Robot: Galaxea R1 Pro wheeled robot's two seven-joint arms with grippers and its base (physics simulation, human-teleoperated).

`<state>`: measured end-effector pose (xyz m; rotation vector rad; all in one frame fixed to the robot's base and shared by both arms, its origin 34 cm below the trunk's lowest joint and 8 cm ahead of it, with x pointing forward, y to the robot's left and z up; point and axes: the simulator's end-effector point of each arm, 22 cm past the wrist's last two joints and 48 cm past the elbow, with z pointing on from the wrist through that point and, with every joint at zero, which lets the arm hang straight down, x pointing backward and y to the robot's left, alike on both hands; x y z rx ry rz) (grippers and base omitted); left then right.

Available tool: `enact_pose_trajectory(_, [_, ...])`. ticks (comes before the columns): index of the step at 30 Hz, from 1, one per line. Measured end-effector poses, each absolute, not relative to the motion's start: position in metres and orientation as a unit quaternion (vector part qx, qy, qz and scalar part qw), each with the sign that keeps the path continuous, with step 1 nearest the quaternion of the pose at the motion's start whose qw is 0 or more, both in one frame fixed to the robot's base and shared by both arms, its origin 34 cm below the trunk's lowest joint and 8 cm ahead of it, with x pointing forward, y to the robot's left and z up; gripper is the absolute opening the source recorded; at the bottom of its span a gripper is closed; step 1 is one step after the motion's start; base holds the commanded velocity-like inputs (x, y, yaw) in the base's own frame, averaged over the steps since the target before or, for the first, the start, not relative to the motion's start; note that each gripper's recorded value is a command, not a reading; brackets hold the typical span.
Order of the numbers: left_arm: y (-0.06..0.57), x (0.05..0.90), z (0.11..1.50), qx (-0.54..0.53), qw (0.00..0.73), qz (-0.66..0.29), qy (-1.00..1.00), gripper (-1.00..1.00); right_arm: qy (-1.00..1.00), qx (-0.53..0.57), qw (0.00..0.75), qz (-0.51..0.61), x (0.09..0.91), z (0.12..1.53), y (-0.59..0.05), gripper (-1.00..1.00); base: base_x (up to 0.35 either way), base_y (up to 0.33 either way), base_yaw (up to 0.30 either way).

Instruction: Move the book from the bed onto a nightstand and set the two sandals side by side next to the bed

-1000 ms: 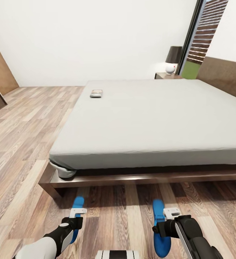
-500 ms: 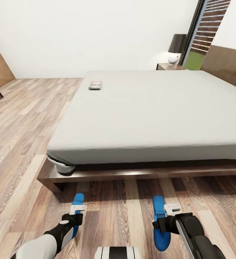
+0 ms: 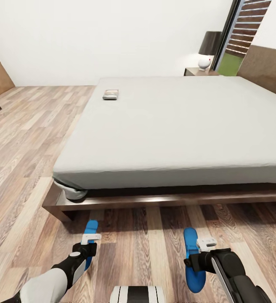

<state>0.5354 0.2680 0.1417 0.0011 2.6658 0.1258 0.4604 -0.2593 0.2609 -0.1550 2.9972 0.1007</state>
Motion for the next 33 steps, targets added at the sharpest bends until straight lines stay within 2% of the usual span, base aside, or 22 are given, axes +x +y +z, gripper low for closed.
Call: enact_pose_trajectory(33, [0.269,0.541,0.127,0.001,0.228,0.047,0.973,-1.0,0.997,-0.051,0.045,0.036,0.448,0.242,-0.258,-1.0,0.006,0.013,0.0])
